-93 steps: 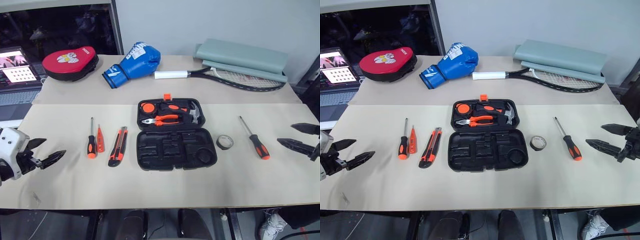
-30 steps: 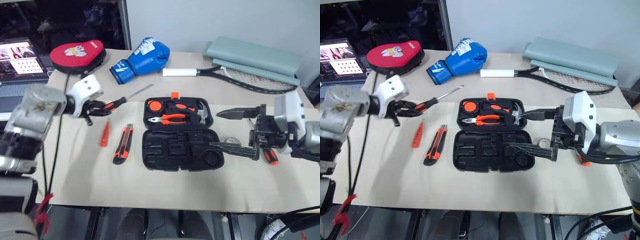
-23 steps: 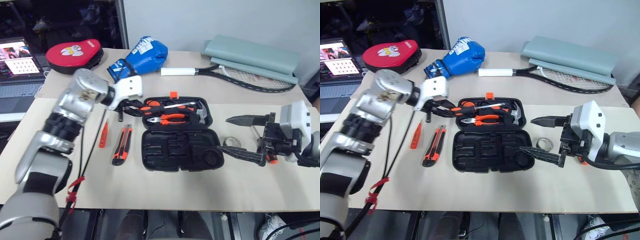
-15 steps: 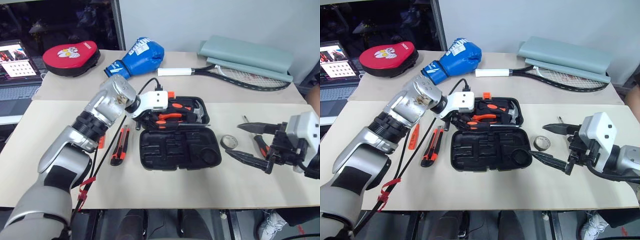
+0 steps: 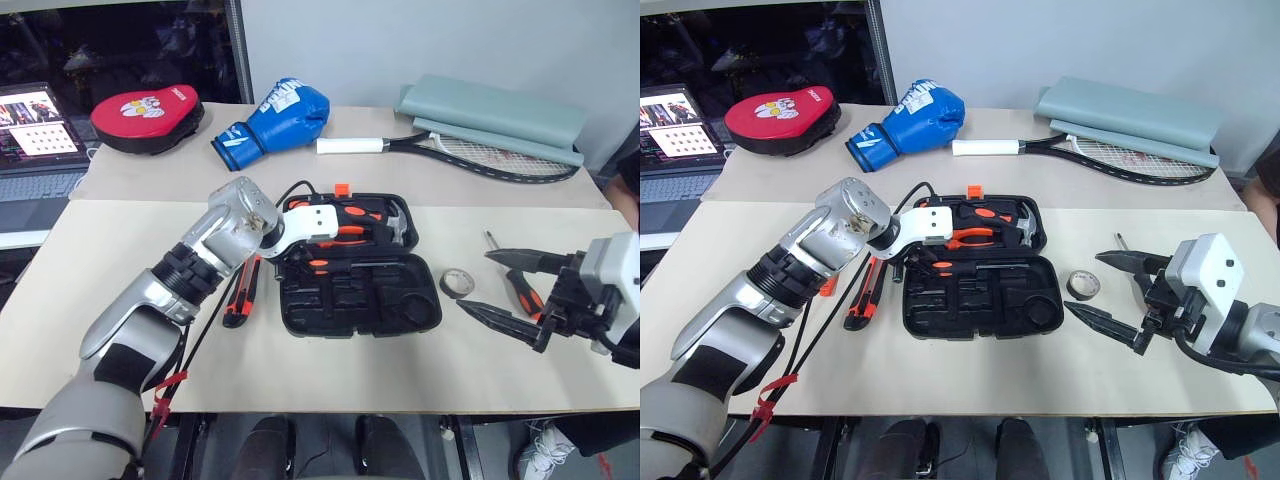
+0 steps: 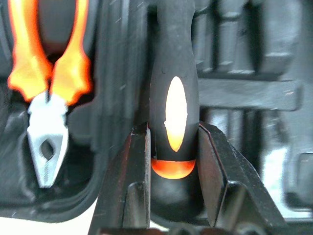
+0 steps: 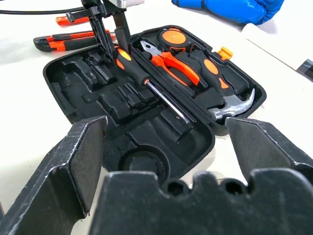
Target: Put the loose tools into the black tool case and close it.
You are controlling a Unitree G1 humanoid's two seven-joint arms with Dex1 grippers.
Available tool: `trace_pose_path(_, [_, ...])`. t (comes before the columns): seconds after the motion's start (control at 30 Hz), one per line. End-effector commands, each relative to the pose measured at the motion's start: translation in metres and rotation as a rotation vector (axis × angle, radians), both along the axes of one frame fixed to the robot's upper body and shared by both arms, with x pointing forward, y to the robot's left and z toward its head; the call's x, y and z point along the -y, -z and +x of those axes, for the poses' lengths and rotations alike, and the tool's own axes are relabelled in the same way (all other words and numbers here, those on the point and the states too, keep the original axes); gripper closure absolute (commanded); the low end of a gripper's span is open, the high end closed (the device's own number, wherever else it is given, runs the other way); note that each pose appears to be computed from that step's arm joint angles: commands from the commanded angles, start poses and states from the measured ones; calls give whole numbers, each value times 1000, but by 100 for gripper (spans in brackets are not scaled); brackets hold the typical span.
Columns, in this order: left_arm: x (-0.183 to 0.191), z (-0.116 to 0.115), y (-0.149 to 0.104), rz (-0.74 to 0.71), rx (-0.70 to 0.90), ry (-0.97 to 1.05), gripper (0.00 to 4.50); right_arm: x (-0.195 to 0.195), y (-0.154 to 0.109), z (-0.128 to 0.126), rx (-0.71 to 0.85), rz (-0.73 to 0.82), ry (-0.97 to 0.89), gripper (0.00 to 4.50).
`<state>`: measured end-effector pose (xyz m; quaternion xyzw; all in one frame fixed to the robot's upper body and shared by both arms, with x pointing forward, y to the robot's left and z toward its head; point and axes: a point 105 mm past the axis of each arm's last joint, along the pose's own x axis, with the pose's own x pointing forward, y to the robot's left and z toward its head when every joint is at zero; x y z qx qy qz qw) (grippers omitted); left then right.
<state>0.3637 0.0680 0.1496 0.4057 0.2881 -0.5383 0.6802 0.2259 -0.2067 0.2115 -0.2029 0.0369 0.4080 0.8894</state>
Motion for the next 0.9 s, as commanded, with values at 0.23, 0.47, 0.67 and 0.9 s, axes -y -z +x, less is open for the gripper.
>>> trace_pose_path(0.23, [4, -1, -5, -15, 31, 40, 364, 1, -13, 3, 70, -12, 9, 0])
trace_pose_path(0.47, [7, 3, -5, -25, 58, 45, 284, 0, -12, 3, 71, -11, 2, 0])
trace_pose_path(0.67, [10, 2, -35, -97, 88, 51, 85, 0, -10, 2, 65, -10, -3, 0])
trace_pose_path(0.9, [24, -8, -63, -147, 129, 156, 74, 0, -10, 2, 63, -4, -4, 0])
